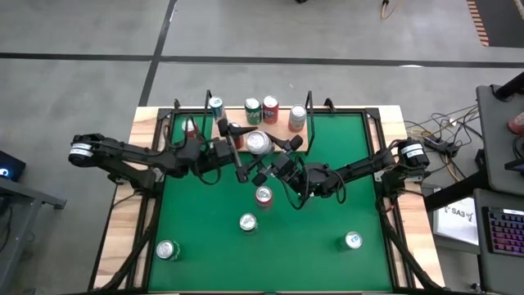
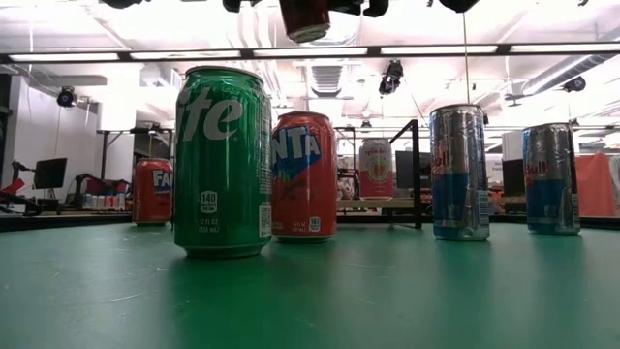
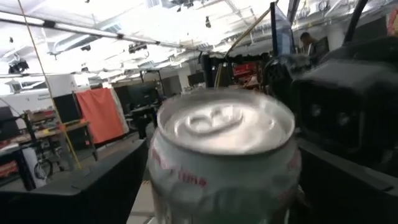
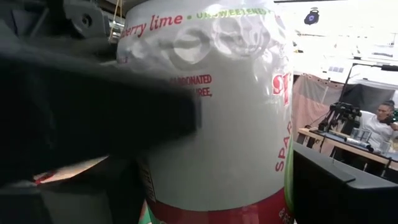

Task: Pick and place cans onto a shelf
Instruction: Put the pink white soda can on the shelf aligned with the other pink white soda can

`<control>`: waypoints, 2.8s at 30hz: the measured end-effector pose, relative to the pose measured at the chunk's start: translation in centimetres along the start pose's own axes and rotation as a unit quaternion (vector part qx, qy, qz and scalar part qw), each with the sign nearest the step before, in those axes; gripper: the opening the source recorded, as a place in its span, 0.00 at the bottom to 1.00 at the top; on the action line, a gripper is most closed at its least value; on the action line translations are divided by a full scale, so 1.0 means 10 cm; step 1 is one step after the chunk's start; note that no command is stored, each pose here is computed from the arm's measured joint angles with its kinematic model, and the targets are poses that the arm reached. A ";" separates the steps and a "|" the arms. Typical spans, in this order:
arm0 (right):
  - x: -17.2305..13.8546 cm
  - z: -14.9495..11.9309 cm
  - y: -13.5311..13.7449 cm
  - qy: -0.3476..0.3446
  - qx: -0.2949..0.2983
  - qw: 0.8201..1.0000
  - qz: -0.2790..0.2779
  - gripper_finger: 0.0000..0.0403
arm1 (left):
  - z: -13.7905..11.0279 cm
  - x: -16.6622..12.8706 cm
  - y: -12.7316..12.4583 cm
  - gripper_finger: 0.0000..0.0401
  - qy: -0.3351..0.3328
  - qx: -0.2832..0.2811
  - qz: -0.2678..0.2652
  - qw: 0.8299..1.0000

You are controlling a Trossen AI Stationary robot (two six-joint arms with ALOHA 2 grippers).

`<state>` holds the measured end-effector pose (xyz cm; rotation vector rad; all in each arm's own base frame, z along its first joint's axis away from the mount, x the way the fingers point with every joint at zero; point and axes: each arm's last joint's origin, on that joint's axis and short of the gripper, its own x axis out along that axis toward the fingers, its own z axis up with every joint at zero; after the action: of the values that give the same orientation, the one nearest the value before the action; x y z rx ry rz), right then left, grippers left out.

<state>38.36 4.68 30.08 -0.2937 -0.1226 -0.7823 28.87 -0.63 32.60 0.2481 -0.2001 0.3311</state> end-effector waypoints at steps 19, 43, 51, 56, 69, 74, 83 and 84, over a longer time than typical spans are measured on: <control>0.00 -0.02 0.01 0.009 -0.005 1.000 0.004 0.92 | 0.02 -0.04 0.02 0.70 0.014 0.018 -0.008 1.000; -0.42 0.43 -0.22 0.069 0.124 0.907 0.397 0.94 | 0.50 -0.73 0.18 0.70 -0.066 0.031 -0.411 0.909; -0.38 0.45 -0.20 0.059 0.091 0.922 0.373 0.94 | 0.33 -0.51 0.07 0.70 -0.043 0.035 -0.381 0.923; -0.38 0.48 -0.20 0.068 0.068 0.920 0.380 0.94 | 0.25 -0.39 0.05 0.70 -0.033 0.040 -0.360 0.932; -0.36 0.47 -0.22 0.093 0.040 0.931 0.350 0.93 | 0.23 -0.09 0.00 0.70 -0.020 0.060 -0.337 0.939; -0.36 0.45 -0.22 0.104 0.031 0.936 0.334 0.78 | 0.21 -0.06 -0.02 0.70 -0.014 0.062 -0.336 0.940; -0.34 0.45 -0.24 0.118 0.058 0.941 0.311 0.68 | 0.27 -0.08 0.01 0.90 -0.024 0.064 -0.318 0.945; -0.34 0.44 -0.24 0.122 0.060 0.944 0.300 0.68 | 0.28 -0.08 0.02 0.92 -0.026 0.066 -0.314 0.947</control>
<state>34.28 6.68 34.05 -0.1030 0.1500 -0.1971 27.60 -1.44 35.11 0.4377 -0.1415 -0.2974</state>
